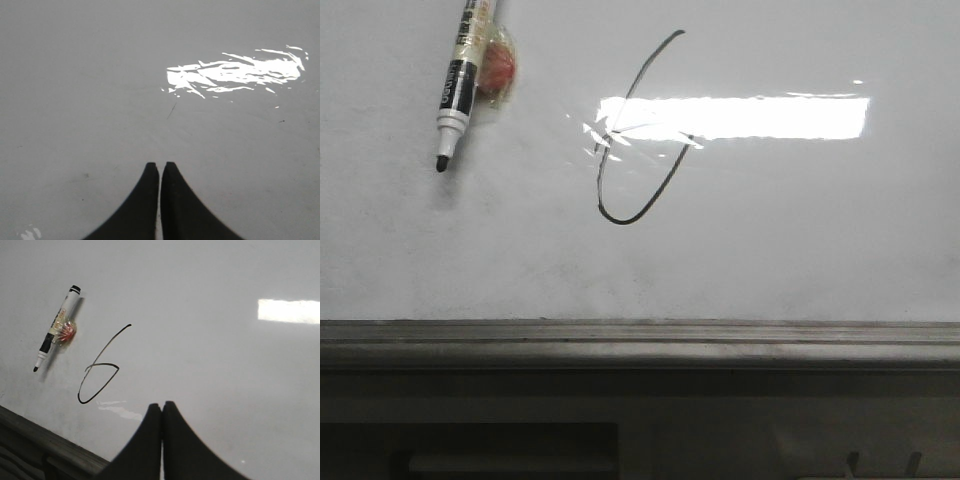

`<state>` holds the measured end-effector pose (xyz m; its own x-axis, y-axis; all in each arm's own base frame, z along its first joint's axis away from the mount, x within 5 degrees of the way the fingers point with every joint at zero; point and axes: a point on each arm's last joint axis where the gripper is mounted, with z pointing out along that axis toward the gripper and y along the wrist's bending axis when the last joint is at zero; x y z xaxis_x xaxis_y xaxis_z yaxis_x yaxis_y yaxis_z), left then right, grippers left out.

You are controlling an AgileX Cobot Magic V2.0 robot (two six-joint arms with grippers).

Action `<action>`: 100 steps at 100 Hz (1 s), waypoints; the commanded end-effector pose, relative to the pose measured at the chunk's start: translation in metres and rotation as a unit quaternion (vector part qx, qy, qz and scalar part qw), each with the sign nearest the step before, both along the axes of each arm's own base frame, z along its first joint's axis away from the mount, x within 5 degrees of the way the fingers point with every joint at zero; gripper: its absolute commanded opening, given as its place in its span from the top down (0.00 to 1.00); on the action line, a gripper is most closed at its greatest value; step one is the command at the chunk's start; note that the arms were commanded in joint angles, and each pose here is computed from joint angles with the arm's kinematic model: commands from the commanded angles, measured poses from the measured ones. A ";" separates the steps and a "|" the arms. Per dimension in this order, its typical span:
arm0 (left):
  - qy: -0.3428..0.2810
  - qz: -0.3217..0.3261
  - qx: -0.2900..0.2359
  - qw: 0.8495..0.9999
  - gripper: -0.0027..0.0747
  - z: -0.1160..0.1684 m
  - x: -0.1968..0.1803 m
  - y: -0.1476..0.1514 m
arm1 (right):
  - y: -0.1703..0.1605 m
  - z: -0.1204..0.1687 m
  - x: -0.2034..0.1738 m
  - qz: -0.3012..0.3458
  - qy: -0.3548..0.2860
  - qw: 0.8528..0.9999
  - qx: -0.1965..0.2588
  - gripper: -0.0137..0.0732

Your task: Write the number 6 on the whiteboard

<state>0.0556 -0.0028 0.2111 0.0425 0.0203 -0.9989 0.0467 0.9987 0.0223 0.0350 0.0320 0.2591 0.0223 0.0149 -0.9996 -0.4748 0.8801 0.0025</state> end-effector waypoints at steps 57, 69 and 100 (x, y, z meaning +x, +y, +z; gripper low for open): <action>-0.026 0.000 -0.008 1.000 0.99 -0.009 -0.001 0.000 | -0.005 0.012 0.001 -0.028 -0.033 0.999 0.009 0.92; -0.026 0.000 -0.008 1.000 0.99 -0.009 -0.001 0.000 | -0.010 0.013 0.004 -0.064 -0.062 0.996 -0.026 0.92; -0.026 0.000 -0.008 1.000 0.99 -0.009 -0.001 0.000 | -0.025 -0.017 0.017 -0.188 -0.097 0.974 -0.084 0.92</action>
